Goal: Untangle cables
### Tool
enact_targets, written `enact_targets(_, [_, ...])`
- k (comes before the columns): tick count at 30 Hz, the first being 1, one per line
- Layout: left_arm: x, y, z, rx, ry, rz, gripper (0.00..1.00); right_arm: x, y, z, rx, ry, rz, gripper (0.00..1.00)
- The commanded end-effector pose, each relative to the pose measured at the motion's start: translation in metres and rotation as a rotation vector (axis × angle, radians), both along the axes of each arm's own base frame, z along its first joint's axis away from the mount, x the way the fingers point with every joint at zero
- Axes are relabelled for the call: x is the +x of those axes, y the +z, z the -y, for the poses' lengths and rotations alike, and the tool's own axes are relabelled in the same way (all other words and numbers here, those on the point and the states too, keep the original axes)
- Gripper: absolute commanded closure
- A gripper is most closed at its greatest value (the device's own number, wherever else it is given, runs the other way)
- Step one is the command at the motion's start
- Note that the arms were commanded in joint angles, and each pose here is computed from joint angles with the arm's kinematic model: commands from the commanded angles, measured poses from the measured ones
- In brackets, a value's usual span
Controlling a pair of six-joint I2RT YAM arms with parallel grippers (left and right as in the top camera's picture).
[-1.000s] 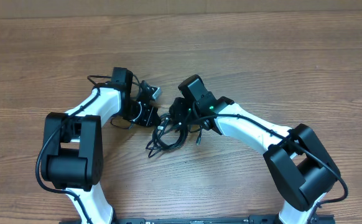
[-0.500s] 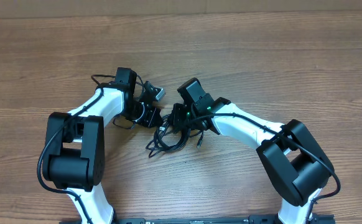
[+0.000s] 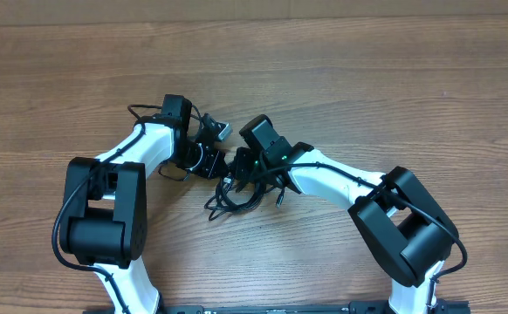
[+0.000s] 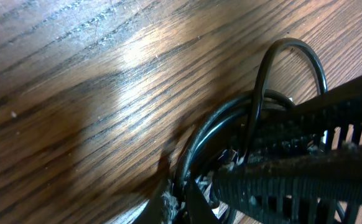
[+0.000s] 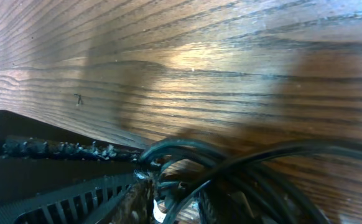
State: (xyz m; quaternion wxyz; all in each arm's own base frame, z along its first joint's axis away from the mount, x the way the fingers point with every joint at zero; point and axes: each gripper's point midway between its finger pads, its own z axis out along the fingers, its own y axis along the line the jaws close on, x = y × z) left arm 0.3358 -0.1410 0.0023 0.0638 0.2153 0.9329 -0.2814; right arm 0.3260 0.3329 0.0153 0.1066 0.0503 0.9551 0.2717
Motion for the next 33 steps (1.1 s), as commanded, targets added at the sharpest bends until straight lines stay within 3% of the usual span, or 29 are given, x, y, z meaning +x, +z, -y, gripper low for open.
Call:
enact_targets(1, [0.005,-0.001,0.001,0.003,0.001,0.005,0.96,0.001,-0.008,-0.001,-0.017,-0.014,-0.002,0.77])
enact_targets(3, [0.005,-0.001,0.001,0.003,0.001,0.005,0.96,0.002,-0.009,0.0,-0.027,-0.021,0.005,0.77])
enact_targets(9, [0.005,-0.001,0.0,0.006,0.016,-0.003,0.96,0.001,-0.009,0.001,-0.028,-0.024,0.0,0.96])
enact_targets(17, [0.012,-0.003,-0.006,0.021,0.071,-0.008,0.96,-0.009,-0.005,-0.011,0.031,0.043,-0.033,0.96])
enact_targets(24, [0.024,-0.012,-0.04,0.13,0.266,-0.052,0.96,-0.02,-0.005,-0.02,0.033,0.077,-0.033,0.96])
enact_targets(33, [0.025,-0.012,-0.045,0.128,0.303,-0.067,0.96,-0.028,-0.002,-0.033,0.043,0.125,-0.008,0.96])
